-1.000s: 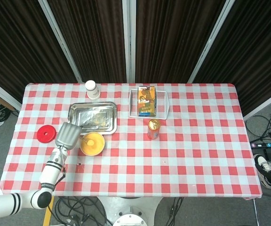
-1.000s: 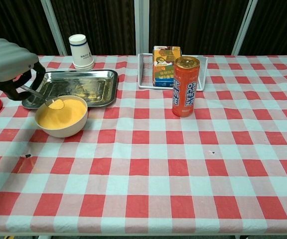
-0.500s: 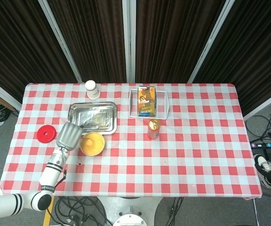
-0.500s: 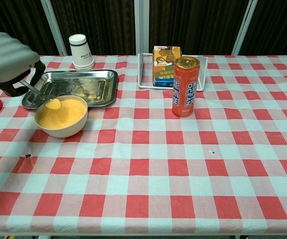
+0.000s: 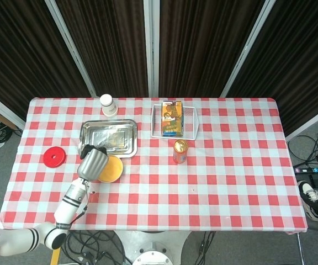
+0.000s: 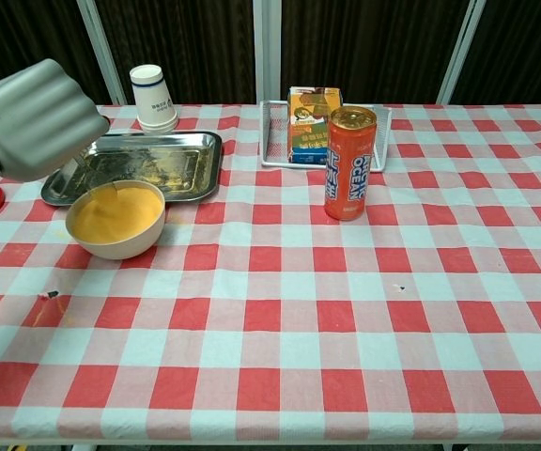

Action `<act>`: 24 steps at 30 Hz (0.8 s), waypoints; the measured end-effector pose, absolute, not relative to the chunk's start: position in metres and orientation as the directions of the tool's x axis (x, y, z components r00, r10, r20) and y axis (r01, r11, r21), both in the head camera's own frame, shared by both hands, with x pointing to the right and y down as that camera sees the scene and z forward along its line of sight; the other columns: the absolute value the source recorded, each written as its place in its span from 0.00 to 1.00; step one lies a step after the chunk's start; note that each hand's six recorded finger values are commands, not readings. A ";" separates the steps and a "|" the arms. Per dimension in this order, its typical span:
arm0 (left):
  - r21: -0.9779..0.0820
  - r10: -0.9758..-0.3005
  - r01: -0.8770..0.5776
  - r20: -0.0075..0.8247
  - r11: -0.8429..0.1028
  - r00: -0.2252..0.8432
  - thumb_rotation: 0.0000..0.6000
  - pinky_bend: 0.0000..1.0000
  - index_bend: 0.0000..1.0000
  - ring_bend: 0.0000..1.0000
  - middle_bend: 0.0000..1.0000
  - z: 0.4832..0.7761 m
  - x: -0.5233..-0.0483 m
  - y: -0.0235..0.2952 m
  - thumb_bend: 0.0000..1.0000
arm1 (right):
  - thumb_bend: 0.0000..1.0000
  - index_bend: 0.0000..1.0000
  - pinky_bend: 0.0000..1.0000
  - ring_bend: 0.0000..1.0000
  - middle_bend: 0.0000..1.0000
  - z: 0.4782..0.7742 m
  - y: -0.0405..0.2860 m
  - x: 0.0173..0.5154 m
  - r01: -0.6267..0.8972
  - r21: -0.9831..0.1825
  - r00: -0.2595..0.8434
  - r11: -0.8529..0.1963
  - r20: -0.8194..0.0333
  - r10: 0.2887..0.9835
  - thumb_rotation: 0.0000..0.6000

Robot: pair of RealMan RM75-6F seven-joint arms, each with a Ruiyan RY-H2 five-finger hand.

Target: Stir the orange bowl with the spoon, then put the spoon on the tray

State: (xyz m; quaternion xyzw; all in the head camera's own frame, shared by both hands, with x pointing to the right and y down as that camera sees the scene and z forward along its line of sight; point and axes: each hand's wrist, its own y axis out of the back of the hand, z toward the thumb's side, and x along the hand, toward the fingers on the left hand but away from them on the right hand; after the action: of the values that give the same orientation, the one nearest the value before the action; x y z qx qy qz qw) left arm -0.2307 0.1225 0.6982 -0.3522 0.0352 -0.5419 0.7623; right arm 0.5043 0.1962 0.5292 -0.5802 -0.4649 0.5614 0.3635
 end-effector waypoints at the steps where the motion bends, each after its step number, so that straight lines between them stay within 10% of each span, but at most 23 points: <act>1: -0.560 -0.849 0.807 0.321 0.188 0.420 1.00 0.92 0.69 0.84 0.88 0.698 -0.229 0.123 0.42 | 0.10 0.00 0.00 0.00 0.02 0.529 0.196 0.504 0.132 -0.944 -0.062 -0.303 -0.313 0.948 1.00; 9: -0.440 -0.823 0.836 0.301 0.329 0.482 1.00 0.92 0.71 0.84 0.88 0.699 -0.217 0.128 0.43 | 0.10 0.00 0.00 0.00 0.02 0.527 0.196 0.503 0.130 -0.945 -0.061 -0.300 -0.310 0.949 1.00; 24: -0.419 -0.838 0.852 0.299 0.316 0.457 1.00 0.92 0.71 0.84 0.89 0.703 -0.214 0.127 0.43 | 0.10 0.00 0.00 0.00 0.02 0.525 0.198 0.503 0.125 -0.947 -0.063 -0.295 -0.304 0.950 1.00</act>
State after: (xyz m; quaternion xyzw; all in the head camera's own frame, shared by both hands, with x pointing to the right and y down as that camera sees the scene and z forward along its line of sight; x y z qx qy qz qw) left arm -0.2142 0.1267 0.7032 -0.2666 -0.0131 -0.5207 0.8109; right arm 0.5031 0.1980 0.5246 -0.5772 -0.4659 0.5608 0.3679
